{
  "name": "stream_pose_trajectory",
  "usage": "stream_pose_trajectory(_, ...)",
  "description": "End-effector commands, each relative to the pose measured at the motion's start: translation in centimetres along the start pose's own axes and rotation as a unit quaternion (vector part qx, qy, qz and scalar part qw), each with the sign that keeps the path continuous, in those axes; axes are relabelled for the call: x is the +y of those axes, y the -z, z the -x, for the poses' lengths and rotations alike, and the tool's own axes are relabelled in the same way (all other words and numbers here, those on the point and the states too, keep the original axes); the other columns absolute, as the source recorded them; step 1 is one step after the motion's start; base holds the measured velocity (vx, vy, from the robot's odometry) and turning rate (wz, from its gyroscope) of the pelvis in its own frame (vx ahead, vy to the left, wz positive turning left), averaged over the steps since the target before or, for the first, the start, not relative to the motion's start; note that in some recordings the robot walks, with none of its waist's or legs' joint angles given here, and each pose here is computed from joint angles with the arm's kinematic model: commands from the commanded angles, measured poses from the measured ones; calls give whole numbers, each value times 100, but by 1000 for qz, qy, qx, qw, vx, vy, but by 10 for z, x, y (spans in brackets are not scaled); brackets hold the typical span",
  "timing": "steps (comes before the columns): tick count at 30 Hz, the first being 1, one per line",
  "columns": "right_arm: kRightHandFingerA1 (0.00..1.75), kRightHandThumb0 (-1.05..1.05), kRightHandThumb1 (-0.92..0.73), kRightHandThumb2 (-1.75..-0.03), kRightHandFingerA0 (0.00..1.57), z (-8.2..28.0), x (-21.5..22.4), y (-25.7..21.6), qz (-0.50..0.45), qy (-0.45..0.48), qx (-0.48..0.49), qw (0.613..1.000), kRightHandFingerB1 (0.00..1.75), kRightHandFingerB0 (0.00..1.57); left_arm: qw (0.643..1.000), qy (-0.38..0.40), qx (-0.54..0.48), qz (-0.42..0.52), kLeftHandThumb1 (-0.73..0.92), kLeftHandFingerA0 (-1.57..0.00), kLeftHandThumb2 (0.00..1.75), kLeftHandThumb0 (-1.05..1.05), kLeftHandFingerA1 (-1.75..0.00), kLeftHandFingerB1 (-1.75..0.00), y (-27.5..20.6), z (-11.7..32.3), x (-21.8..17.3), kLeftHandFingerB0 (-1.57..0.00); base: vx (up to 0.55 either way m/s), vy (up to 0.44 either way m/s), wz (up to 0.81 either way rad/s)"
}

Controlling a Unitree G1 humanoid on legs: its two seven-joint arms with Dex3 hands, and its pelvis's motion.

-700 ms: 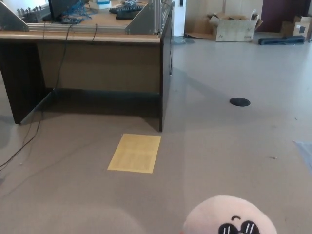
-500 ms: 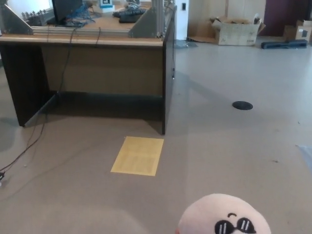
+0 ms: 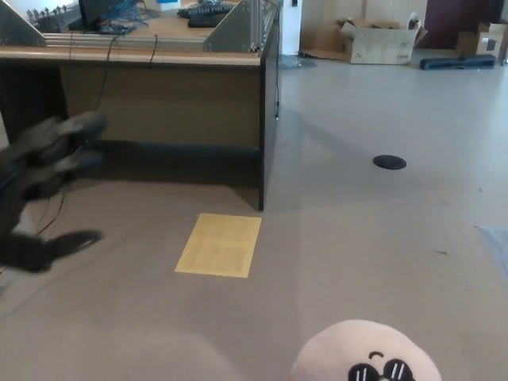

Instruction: The robot extends its left hand to pick up an emotional support dumpling from the palm of a person and brings its hand down by its side. Then it extends its arm again to hand the dumpling back to the person.

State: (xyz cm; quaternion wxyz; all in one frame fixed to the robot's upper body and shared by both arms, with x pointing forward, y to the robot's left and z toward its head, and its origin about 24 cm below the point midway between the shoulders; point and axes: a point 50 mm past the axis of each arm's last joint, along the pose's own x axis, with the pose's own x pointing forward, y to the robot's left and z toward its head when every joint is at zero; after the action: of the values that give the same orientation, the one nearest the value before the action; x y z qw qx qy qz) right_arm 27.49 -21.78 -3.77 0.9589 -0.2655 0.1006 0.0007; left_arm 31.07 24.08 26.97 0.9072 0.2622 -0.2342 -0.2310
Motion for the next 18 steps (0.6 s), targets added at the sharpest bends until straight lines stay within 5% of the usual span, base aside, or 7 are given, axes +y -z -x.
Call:
stream_pose_trajectory(1,58,-35,-63,-58,78,-8,-14,-12,11,28,-38,999,40,46,982,191,-3,-15,36,0,81,-64,-18,-15,-55,-35,-19,0,0,0,0)
stream_pose_trajectory(5,59,-34,-64,-58,78,-10,-16,-14,9,28,-37,999,41,47,966,251,-14,-62,37,0,82,-67,-17,-12,-80,-49,-44,0,0,0,0)
stream_pose_trajectory(6,59,-35,-64,-58,78,-11,-15,-15,10,28,-39,999,41,48,961,267,-16,-73,45,0,60,-86,-22,-11,-85,-50,-50,0,0,0,0)
stream_pose_trajectory(9,59,-36,-63,-58,77,-10,-14,-15,10,28,-42,999,42,49,951,297,-26,-86,47,0,55,-85,-28,-12,-92,-54,-65,0,0,0,0)
stream_pose_trajectory(10,58,-36,-63,-58,77,-10,-13,-14,11,26,-41,999,41,49,947,306,-28,-93,35,0,83,-66,-22,-10,-94,-53,-71,0,0,0,0)
stream_pose_trajectory(12,67,-43,-52,-81,70,-7,-11,-10,15,22,-35,999,53,45,938,331,-38,-95,41,0,84,-72,-16,0,-99,-51,-85,0,0,0,0)
stream_pose_trajectory(18,56,-37,-64,-59,72,-12,-14,-13,24,15,-29,999,43,56,916,389,-16,-97,38,0,83,-71,-4,0,-94,-47,-106,0,0,0,0)
